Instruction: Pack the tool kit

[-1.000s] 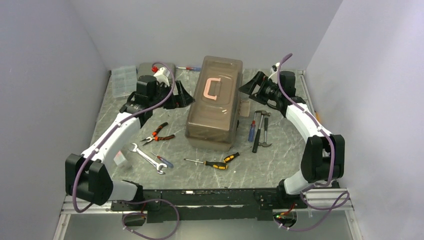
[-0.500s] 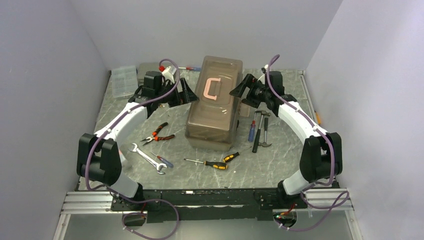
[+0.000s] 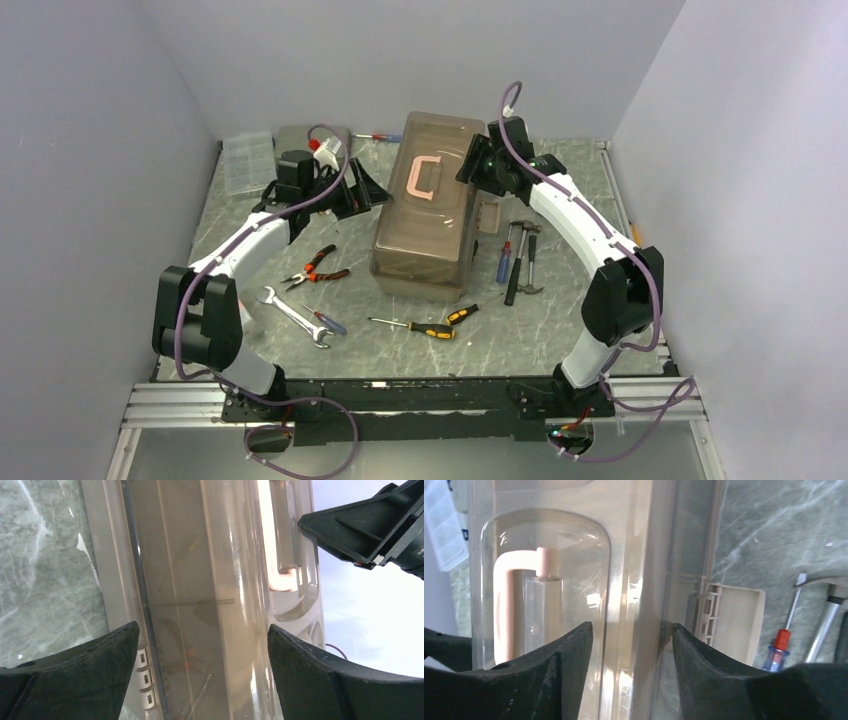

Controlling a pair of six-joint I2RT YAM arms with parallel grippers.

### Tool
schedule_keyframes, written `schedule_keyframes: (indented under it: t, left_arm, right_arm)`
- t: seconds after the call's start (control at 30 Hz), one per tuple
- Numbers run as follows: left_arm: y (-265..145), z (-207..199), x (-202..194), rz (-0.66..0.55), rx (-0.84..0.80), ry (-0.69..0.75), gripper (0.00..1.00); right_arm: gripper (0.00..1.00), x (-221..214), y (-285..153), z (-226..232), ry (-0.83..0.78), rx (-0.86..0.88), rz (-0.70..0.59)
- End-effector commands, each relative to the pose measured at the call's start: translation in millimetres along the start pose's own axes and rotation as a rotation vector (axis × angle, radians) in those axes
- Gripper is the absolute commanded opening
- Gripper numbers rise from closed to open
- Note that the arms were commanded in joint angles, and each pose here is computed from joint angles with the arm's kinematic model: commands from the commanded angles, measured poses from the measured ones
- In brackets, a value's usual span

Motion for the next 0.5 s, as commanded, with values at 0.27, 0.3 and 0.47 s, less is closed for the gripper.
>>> schedule_keyframes:
  t: [0.27,0.3,0.47]
  left_arm:
    - [1.2,-2.1,-1.4,-0.011,-0.071,-0.019,0.99]
    - [-0.3,-2.7,2.1,-0.018,-0.066,-0.012,1.00]
    - [-8.5,-5.3,21.6,-0.029,0.000,0.049,0.99]
  right_arm:
    - [0.22,-5.3,-17.6,41.6,-0.163,-0.063,-0.021]
    - [0.22,-4.8,-18.8,49.1,-0.172,-0.053,-0.019]
    - [0.22,-8.1,-22.6,61.9,-0.179,-0.023,-0.008]
Point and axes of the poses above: each gripper's point midway between its finger pads, its own y axis out along the fingers, its own z axis along the line the jaws close on, x = y × z, the point moved 5 cm from there along -y, back along the fingers, and after that the axes turned 14 degrees about y, right-handed, at the moved point
